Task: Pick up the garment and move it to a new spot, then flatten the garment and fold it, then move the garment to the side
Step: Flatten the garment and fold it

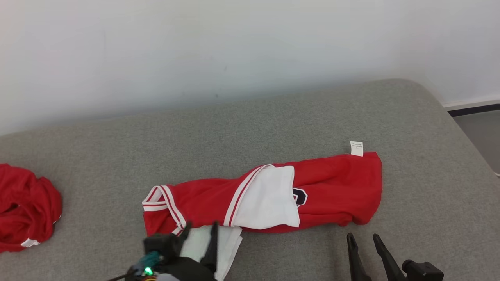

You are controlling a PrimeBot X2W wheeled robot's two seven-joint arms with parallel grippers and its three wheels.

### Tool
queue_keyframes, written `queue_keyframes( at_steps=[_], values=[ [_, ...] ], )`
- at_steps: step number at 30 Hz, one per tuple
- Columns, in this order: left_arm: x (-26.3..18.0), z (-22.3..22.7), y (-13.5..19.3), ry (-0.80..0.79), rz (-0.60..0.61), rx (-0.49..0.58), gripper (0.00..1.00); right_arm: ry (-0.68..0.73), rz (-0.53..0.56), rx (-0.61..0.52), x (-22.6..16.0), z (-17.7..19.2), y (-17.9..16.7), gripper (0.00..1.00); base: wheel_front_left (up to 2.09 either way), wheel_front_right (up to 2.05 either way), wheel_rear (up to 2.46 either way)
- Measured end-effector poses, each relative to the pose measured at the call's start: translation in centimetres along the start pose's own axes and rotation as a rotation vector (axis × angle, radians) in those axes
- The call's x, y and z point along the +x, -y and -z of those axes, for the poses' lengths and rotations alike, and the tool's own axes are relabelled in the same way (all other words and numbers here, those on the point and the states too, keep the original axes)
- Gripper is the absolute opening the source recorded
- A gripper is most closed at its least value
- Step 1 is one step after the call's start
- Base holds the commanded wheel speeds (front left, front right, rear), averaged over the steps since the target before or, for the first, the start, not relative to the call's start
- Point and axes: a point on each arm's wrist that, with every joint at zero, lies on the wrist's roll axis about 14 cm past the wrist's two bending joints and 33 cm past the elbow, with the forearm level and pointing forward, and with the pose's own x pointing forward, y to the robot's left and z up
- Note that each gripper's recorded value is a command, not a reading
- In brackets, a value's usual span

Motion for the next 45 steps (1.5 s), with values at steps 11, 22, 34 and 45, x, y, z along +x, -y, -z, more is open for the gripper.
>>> queue_keyframes(
  at_steps=[11,22,34,45],
  values=[
    [0.1,5.0,5.4,-0.248,0.125,-0.127,1.0,0.007,0.035,0.001,-0.8,-0.1,1.0,1.0,0.0,0.0,0.0],
    [2.1,5.0,7.8,-0.278,0.11,-0.278,1.0,0.014,0.082,0.008,-1.5,-0.3,2.3,1.0,0.0,0.0,0.0],
    [3.4,4.6,6.9,-0.242,0.068,-0.304,0.0,0.01,0.103,0.007,-1.5,-0.3,3.0,1.0,0.0,0.0,0.0],
    [1.2,3.2,2.4,-0.192,-0.001,-0.383,0.0,-0.005,0.052,0.011,-0.4,0.1,1.5,1.0,0.0,0.0,0.0]
  ],
)
